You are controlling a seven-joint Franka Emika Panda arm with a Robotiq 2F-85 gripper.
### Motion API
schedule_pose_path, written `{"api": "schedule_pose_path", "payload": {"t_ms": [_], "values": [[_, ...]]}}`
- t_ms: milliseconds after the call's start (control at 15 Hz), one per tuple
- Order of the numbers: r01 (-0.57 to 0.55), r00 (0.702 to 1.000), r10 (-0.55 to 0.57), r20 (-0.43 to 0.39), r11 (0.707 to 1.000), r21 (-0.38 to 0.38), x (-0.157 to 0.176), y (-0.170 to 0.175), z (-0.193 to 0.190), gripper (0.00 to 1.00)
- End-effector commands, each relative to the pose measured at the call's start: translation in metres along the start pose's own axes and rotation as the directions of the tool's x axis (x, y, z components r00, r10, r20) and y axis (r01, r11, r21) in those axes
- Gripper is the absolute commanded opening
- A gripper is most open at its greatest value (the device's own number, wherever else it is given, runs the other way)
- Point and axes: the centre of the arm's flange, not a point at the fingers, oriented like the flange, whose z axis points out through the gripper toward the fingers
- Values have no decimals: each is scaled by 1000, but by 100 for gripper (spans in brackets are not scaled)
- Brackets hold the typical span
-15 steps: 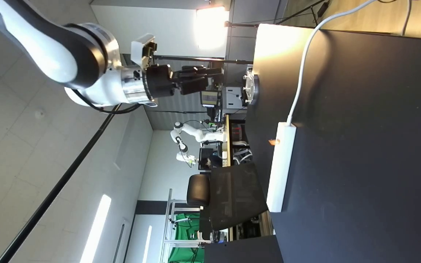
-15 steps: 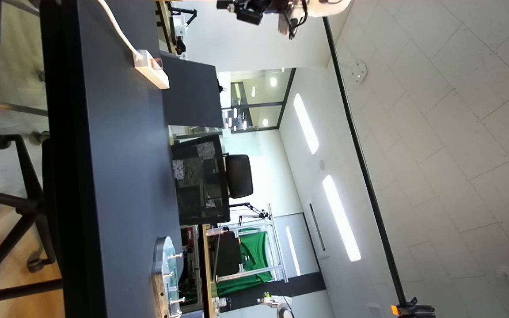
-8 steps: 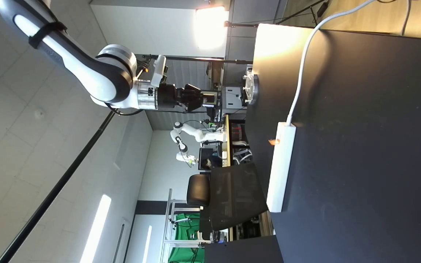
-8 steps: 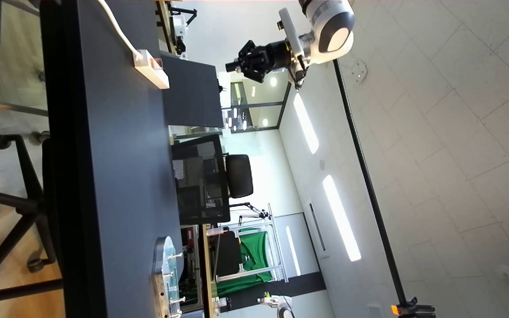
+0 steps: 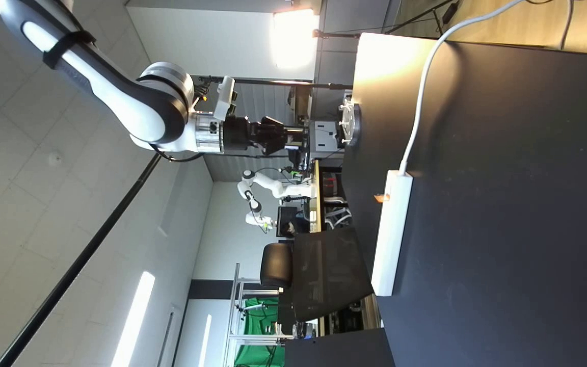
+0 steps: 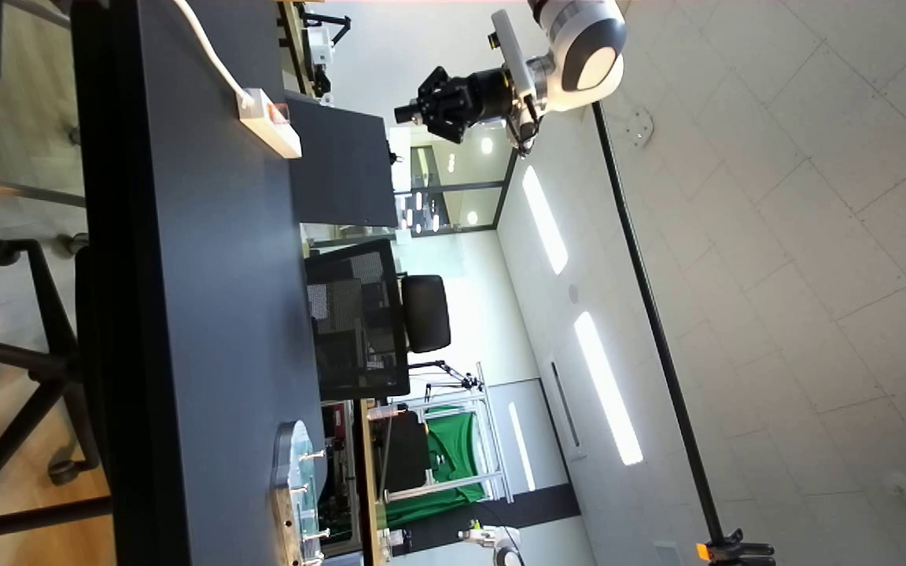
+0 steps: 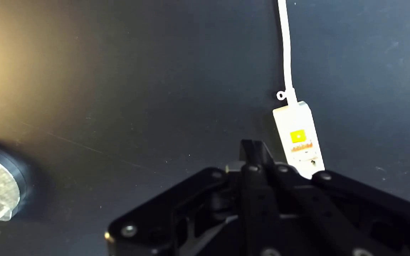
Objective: Press the power button of the extension cord.
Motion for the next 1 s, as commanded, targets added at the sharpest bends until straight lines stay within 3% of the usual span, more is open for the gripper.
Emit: {"api": "schedule_pose_path", "payload": {"t_ms": [0, 600, 933], "values": [[0, 1000, 0, 0, 1000, 0, 0, 0, 0, 1], [0, 1000, 0, 0, 1000, 0, 0, 0, 0, 0], [17, 999, -16, -33, 999, 32, 26, -15, 49, 0]]}}
